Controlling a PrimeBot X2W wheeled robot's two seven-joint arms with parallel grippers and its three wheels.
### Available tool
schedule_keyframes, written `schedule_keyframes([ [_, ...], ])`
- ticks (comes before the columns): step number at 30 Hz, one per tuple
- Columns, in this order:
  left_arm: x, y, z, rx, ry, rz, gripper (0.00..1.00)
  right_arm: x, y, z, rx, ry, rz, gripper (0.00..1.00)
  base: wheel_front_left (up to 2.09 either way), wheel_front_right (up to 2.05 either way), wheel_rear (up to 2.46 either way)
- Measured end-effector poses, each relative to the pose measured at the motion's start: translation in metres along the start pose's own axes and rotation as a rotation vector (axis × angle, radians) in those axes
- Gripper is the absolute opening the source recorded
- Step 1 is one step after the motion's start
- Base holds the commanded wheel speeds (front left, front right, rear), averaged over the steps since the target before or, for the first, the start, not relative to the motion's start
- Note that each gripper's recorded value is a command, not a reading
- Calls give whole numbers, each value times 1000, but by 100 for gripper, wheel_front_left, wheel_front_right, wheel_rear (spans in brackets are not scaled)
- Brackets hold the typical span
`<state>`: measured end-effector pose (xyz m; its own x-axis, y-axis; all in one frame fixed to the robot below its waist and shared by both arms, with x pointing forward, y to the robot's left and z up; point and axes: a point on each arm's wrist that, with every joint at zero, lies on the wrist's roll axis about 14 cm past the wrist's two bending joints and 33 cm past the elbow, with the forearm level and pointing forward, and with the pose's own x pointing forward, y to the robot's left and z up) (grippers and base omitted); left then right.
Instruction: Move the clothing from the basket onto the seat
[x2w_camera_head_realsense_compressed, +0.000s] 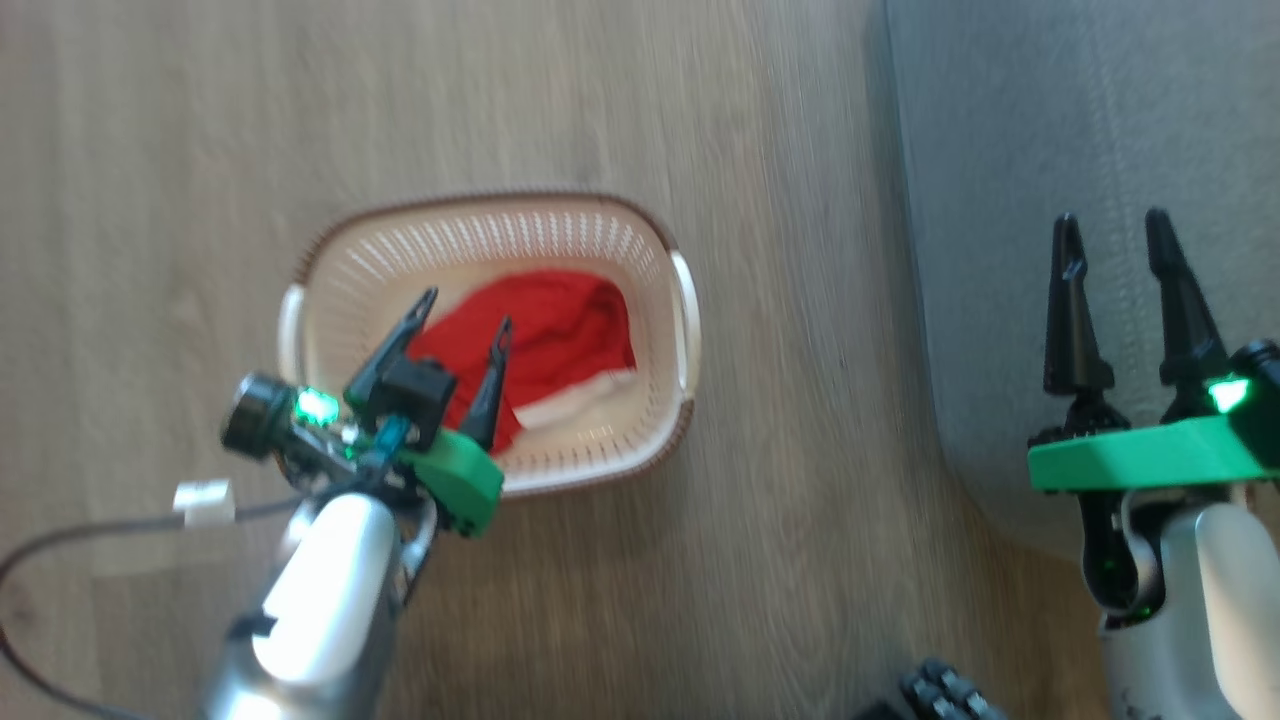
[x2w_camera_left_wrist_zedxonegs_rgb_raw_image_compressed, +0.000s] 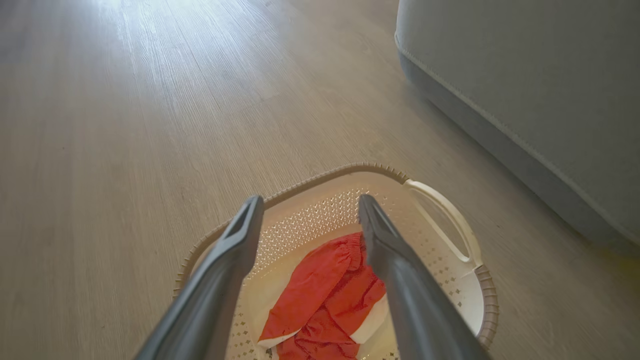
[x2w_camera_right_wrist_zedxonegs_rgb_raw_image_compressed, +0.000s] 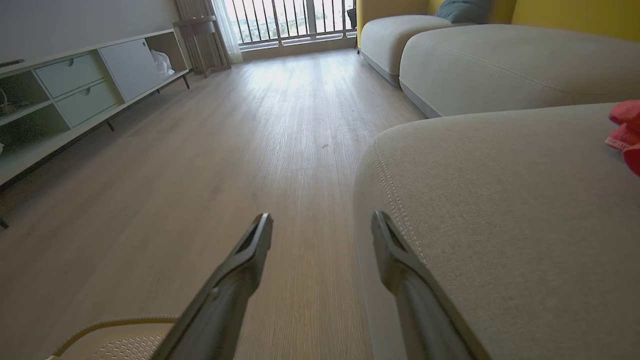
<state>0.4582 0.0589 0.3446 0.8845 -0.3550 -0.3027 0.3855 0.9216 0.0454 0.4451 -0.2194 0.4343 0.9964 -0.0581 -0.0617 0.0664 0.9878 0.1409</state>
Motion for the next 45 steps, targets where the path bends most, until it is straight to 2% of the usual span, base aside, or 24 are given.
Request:
schedule_keyframes([
  [6, 44, -16, -75, 121, 164, -182, 100, 13, -15, -45, 0, 97, -37, 100, 0, 0, 0],
  [10, 61, -27, -124, 153, 265, -268, 100, 10, -27, -72, 4, 165, -70, 100, 0, 0, 0],
  [18, 89, -41, -205, 236, 424, -412, 100, -11, -49, -102, 23, 269, -149, 100, 0, 0, 0],
  [23, 103, -57, -237, 289, 488, -500, 100, -26, -67, -107, 17, 308, -212, 100, 0, 0, 0],
  [29, 116, -62, -261, 332, 576, -523, 100, -31, -67, -113, 28, 326, -227, 100, 0, 0, 0],
  [34, 129, -45, -269, 376, 634, -478, 100, -31, -61, -117, 37, 333, -212, 100, 0, 0, 0],
  [39, 113, -17, -291, 408, 745, -462, 100, -28, -54, -124, 33, 345, -187, 100, 0, 0, 0],
  [45, 99, -13, -301, 394, 804, -495, 100, -29, -49, -130, 32, 360, -172, 100, 0, 0, 0],
])
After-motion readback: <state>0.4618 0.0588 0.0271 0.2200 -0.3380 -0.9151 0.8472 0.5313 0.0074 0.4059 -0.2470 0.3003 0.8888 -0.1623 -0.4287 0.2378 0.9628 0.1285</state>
